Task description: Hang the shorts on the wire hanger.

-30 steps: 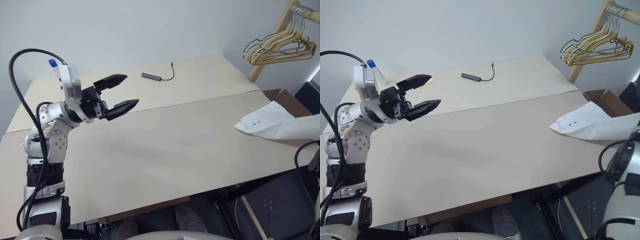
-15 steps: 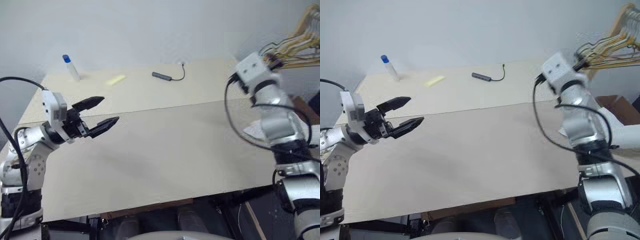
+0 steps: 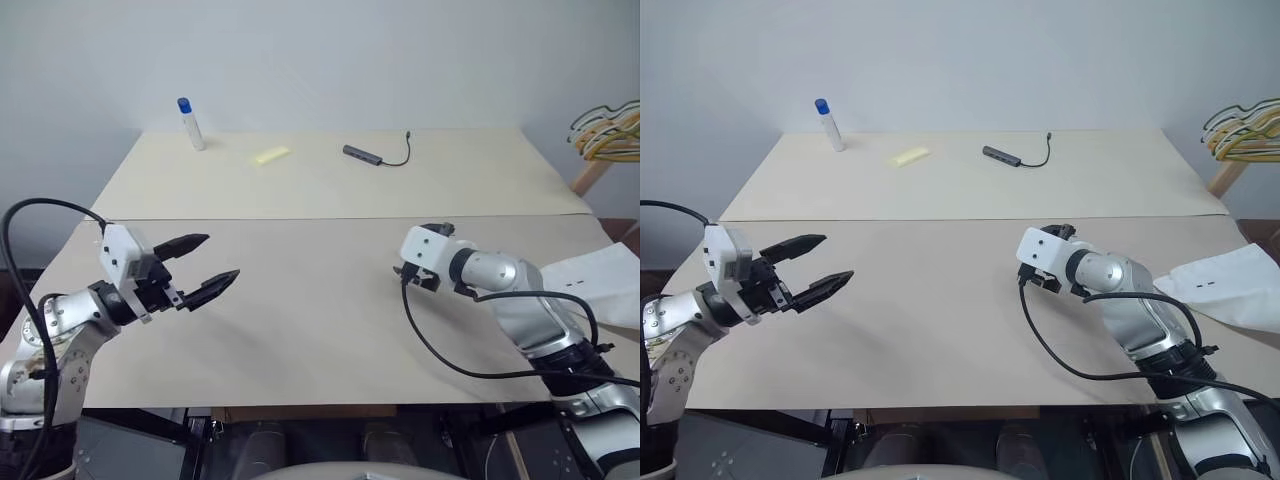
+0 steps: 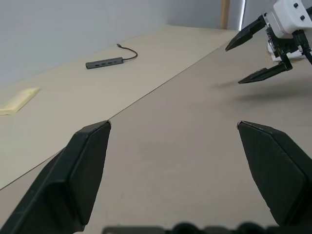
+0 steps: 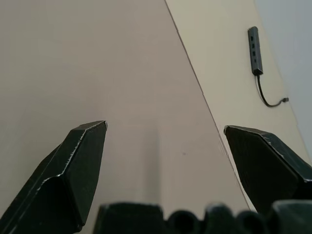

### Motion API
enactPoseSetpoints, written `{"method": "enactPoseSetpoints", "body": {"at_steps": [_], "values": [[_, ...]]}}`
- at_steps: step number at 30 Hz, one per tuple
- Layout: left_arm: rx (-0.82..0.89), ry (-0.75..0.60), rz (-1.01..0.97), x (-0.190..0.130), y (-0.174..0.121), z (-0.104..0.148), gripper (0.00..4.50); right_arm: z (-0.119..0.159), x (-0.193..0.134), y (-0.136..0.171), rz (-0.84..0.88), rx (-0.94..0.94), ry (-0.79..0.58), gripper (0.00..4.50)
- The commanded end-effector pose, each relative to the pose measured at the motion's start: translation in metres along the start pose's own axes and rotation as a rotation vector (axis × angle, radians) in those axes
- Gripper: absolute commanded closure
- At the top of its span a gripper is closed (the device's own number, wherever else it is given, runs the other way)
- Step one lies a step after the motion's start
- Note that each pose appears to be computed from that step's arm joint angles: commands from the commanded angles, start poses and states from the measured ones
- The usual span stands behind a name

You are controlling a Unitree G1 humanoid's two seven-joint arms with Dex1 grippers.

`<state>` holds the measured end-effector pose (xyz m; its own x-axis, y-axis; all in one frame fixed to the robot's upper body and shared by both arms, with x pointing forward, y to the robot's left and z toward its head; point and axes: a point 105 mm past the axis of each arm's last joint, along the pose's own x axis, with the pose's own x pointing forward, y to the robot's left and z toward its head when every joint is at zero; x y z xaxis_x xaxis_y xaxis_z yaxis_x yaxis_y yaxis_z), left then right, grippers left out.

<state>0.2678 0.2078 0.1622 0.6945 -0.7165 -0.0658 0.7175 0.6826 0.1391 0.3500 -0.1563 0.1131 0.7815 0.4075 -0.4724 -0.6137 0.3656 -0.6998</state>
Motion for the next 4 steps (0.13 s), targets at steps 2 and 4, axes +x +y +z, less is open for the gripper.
{"method": "enactPoseSetpoints", "body": {"at_steps": [2, 4], "values": [[0.029, -0.004, 0.013, -0.0009, 0.0002, 0.006, 0.0, 0.0092, -0.0027, -0.0141, -0.052, -0.021, -0.015, 0.01], [0.023, 0.01, 0.005, -0.0014, 0.0004, 0.0039, 0.0, 0.0091, -0.0028, -0.0138, -0.056, -0.017, -0.013, 0.01]]}}
